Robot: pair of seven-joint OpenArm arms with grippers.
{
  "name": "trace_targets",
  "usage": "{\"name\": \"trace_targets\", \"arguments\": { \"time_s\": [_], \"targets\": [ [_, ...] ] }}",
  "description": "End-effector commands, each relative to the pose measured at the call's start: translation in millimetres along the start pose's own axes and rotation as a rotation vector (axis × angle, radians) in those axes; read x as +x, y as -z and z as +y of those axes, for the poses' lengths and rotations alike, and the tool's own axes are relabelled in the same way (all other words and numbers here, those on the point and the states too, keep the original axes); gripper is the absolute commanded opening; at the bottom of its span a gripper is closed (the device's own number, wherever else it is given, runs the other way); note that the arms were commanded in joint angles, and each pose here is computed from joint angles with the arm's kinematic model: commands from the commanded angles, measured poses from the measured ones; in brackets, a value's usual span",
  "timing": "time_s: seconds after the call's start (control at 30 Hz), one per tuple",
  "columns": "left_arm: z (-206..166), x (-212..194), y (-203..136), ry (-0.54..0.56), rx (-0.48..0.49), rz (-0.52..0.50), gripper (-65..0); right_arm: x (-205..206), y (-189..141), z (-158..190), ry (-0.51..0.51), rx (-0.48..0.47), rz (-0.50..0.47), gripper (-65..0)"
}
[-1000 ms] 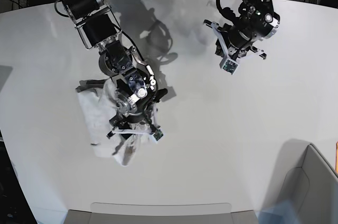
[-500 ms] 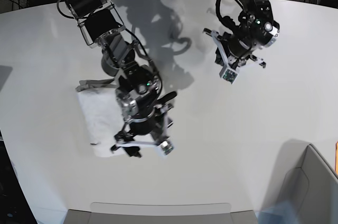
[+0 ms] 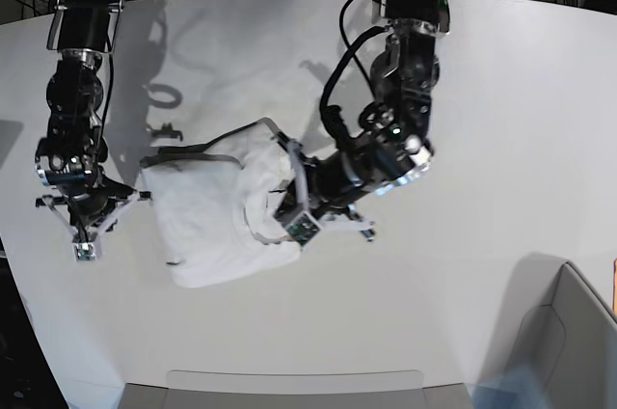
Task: Fold the T-shirt properly
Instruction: 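Lift the folded bundle with the right gripper and carry it across the table, then hand the bundle from the right gripper to the left gripper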
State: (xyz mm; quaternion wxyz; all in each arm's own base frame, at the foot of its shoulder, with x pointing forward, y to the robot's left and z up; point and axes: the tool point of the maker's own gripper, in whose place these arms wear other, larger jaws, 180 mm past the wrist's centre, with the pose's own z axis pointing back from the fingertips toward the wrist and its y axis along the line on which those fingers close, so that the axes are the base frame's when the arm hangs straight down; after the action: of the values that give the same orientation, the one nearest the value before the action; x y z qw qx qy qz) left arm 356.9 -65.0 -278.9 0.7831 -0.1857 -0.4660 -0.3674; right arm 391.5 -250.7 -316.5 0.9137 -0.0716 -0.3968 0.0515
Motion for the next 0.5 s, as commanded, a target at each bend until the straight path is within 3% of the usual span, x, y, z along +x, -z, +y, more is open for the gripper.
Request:
{"name": "trace_targets", "arguments": {
  "time_s": [0.0,0.17,0.47],
  "targets": [
    [-3.6,14.5,6.2,0.020,-0.018,-0.043,-65.0,15.8,-1.5,2.9,0.017,0.027,-0.053,-65.0],
    [-36.8,16.6,41.8,0.077,-0.146,-0.035,-65.0,-11.6,11.8,-19.2,0.078,0.004,0.025,-65.0],
    [-114.7,-4.6,52.6,0.191,-0.324,0.031,-65.0,5.3,42.9,-27.8,0.145,0.007,-0.001,-65.0]
  ]
}}
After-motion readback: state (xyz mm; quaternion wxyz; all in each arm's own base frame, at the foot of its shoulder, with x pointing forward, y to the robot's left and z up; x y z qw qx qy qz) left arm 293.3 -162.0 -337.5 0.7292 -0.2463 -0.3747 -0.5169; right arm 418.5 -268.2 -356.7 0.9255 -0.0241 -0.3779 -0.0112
